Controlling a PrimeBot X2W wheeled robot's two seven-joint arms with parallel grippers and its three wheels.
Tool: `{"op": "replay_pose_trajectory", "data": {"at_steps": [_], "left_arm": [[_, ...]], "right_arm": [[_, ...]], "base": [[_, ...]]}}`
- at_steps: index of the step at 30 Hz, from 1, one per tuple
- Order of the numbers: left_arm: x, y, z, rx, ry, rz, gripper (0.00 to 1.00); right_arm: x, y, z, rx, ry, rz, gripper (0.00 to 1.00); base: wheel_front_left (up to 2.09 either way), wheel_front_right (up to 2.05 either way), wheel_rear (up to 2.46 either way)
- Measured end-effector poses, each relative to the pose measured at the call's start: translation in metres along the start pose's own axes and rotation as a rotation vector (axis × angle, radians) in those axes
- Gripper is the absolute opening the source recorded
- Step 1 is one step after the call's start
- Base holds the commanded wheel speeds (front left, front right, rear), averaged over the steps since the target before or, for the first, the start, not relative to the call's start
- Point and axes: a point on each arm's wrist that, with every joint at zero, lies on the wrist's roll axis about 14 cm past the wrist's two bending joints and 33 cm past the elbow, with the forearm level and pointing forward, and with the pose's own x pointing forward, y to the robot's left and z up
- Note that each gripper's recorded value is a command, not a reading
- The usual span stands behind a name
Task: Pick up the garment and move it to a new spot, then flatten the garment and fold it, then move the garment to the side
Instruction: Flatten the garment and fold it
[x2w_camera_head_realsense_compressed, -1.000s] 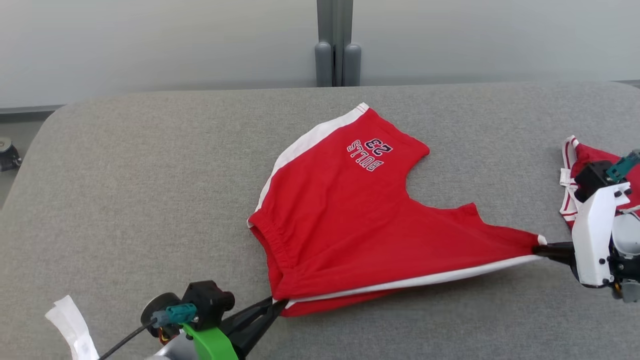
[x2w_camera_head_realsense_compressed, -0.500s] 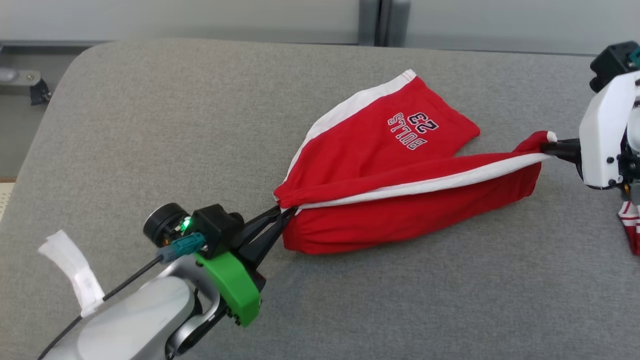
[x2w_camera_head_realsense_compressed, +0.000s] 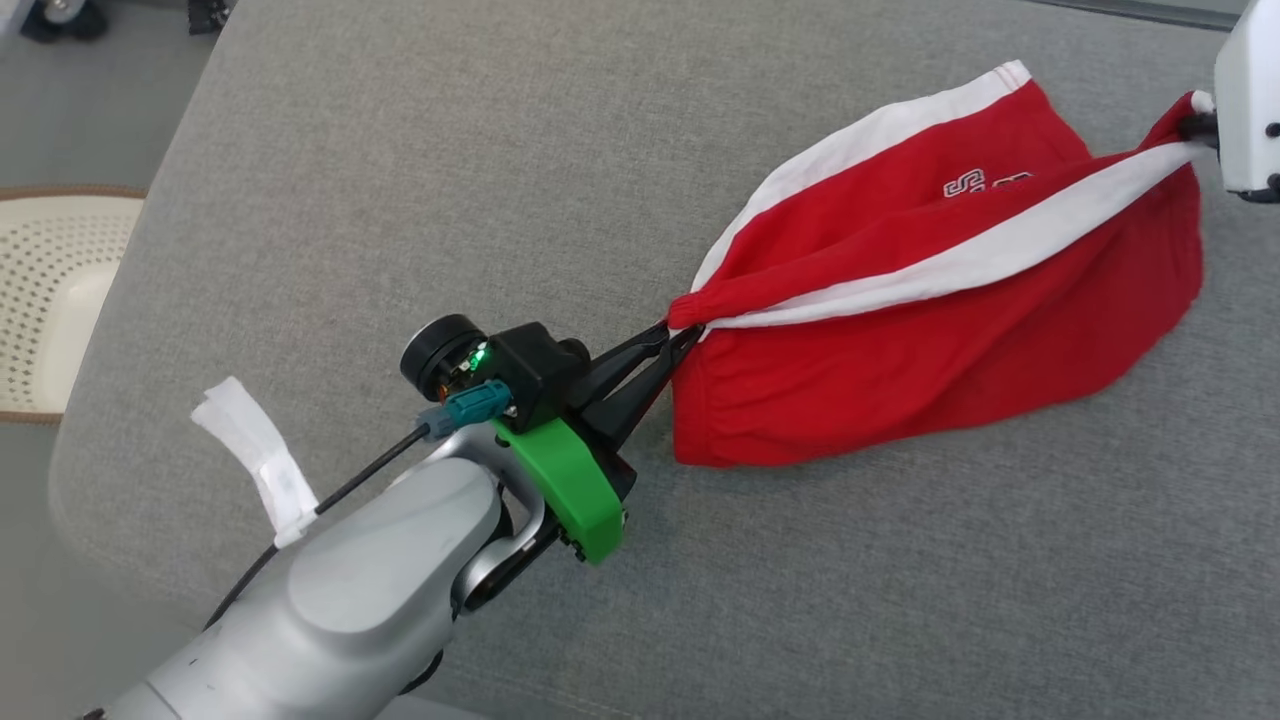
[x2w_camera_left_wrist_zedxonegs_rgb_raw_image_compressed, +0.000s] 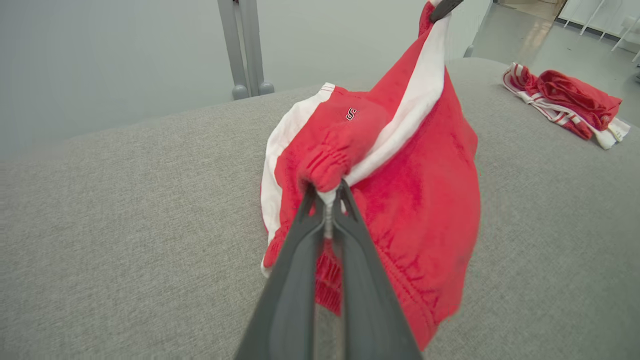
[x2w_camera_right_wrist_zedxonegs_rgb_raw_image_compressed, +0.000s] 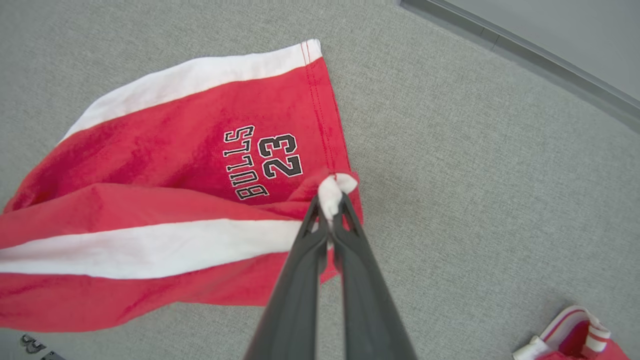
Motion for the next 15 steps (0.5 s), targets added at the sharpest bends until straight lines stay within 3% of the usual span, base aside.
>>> {"op": "replay_pose_trajectory", "data": {"at_steps": [6,15], "left_arm": [[0.007,0.013,-0.016,-0.008,0.034,0.040,0.00],[0.014,0.037,-0.017,-0.029,0.013,0.115,0.00]], "right_arm": [[0.043,0.005,0.007,0.004,0.034,0.009,0.00],[0.089,0.009,0.022,-0.055,-0.034,0.001,0.00]], "base": [[0.00,0.00,0.00],[0.00,0.00,0.00]]}}
